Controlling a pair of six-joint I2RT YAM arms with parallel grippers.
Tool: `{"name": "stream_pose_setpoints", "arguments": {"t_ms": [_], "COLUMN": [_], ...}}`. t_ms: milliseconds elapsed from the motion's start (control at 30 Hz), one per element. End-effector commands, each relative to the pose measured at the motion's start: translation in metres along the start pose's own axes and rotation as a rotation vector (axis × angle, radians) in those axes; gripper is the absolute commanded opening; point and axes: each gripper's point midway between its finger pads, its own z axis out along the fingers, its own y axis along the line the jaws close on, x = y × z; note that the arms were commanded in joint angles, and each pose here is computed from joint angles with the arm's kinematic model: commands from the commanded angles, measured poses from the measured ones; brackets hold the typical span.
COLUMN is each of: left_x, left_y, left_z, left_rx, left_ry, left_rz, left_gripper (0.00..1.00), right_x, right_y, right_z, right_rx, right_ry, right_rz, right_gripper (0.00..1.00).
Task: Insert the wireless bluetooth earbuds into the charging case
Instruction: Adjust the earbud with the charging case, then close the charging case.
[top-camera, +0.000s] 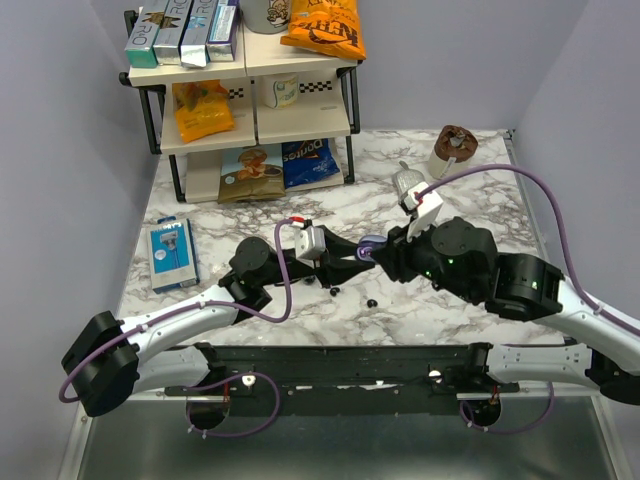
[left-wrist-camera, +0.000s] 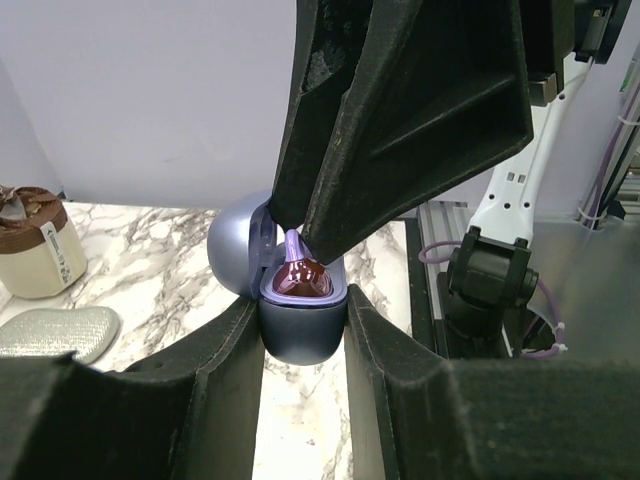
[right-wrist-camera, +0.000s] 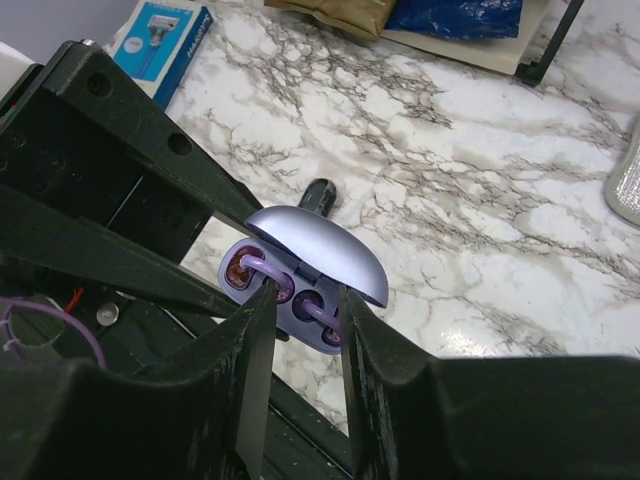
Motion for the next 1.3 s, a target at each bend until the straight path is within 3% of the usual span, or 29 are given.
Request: {"name": "stream_pose_setpoints", "arguments": {"t_ms": [0,233,433,567,667,800,1267], "left_x": [-0.013,-0.012,-0.013,-0.007,0.002,0.007,-0.003], "left_y": [-0.023,-0.031,-0.033,-0.030,-0.028,-0.031,-0.025], "left_z": [0.004,0.004,0.003,0.001,-0.001,-0.002,-0.002], "left_rx": [0.107,0.152,0.156,0.139,0.122,0.132,0.097], "left_ry": [-0.028,-0.021,-0.026,-0.010,0.018,0.017,-0.013], "left_rz": [0.020,-0.004,-0.012,-0.017,-0.032,-0.049,0.006], "left_gripper": [0.00,0.00,0.00,0.00,0.00,0.00,0.00], "right_x": [-0.028,-0.024,-0.026,-0.052,-0.069,-0.054,-0.010], "right_y": [0.000,0.013,0.012,0.006,-0.013,-0.037,-0.014], "right_z": [-0.011,-0.012,-0.017,-0.047,-0.059,-0.037,0.005], "right_rx": [-0.029,-0.101,-0.107,-0.155,-0.075,0.128,0.083], "right_ry": [-0.112,-0.076,-0.091,-0.243,-0.306,-0.189,0.017], "right_rz": [0.030,0.005,0.012,0.040,0.052,-0.005,-0.073], "right_gripper": [0.38,0.46,0.46,0.45,0.45,0.46,0.45]}}
